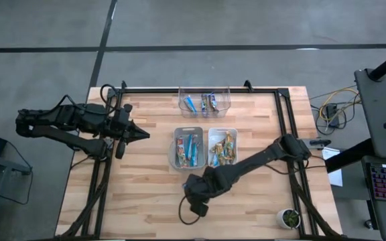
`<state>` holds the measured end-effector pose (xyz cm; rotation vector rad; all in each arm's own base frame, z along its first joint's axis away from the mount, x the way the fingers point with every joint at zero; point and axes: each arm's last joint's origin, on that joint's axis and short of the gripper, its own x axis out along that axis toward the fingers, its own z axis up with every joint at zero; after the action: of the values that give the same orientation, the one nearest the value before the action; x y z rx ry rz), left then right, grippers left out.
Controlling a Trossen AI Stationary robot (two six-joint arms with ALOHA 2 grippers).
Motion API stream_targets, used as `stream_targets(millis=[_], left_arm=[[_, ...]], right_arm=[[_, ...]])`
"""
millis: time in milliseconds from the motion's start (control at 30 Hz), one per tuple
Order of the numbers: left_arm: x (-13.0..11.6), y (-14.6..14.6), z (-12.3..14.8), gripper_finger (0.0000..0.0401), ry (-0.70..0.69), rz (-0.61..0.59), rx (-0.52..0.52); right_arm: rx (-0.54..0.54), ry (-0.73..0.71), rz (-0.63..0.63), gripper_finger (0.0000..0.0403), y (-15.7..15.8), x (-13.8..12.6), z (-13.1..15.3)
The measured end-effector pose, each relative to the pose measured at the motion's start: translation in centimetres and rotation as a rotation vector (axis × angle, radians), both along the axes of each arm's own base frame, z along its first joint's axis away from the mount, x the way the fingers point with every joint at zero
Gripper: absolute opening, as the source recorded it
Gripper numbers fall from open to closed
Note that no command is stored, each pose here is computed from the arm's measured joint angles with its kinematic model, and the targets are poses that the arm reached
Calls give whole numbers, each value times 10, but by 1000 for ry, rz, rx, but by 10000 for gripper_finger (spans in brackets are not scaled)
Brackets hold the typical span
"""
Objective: Pick and place Granola Bars by type
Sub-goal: Put the red granola bar into the gray bin
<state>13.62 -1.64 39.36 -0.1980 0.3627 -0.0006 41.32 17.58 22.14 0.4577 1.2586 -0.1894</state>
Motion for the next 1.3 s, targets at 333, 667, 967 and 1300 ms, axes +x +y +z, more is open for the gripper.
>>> stream_targets(millis=[333, 667, 967, 1300], left_arm=[[0, 0, 0, 0, 0, -1, 0], [0, 0, 0, 0, 0, -3, 7], [0, 0, 0, 0, -1, -9, 26], [0, 0, 0, 0, 0, -8, 26]], right_arm=[[8, -130, -25, 56, -36, 23, 48], [34, -200, -203, 56, -80, 37, 74], [63, -202, -552, 56, -109, 42, 72], [-11, -184, -859, 56, -117, 34, 67]])
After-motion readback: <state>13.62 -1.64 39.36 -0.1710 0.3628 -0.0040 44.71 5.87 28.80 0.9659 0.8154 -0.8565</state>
